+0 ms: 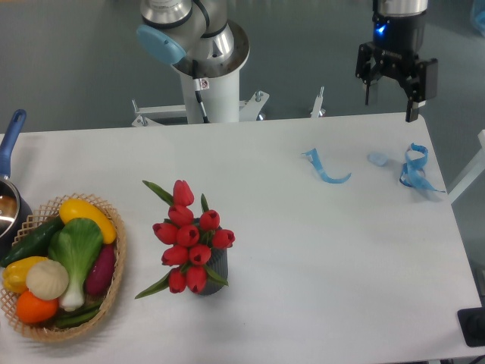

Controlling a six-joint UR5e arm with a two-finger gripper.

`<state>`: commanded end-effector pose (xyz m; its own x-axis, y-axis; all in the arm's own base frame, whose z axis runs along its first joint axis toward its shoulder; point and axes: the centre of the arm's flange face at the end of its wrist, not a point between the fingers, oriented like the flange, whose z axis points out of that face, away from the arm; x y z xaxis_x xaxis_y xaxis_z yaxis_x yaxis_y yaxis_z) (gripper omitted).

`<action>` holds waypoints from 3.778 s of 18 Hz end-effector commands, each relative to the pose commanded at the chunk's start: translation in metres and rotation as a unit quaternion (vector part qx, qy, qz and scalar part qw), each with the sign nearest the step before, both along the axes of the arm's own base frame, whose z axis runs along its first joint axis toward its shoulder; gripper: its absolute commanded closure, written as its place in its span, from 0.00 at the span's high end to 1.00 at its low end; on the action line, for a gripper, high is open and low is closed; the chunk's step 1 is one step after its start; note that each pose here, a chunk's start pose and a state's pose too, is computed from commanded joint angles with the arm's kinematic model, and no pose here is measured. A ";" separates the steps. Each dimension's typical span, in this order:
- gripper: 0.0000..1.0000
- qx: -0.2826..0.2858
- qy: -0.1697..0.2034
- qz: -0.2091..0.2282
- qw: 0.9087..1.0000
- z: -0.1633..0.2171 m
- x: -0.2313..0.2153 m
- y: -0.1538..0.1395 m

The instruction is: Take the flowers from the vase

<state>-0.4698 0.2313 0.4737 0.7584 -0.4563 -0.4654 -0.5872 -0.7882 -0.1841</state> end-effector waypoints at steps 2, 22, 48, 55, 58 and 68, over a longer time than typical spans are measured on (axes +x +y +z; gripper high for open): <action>1.00 0.001 0.002 0.002 1.000 0.002 0.000 0.001; 1.00 0.081 -0.168 0.091 0.978 -0.062 0.054 0.065; 1.00 0.171 -0.332 0.006 0.928 -0.130 0.123 0.229; 1.00 0.162 -0.336 -0.006 0.928 -0.138 0.123 0.249; 1.00 0.161 -0.337 -0.009 0.927 -0.140 0.120 0.255; 0.65 0.156 -0.342 -0.018 0.926 -0.143 0.128 0.267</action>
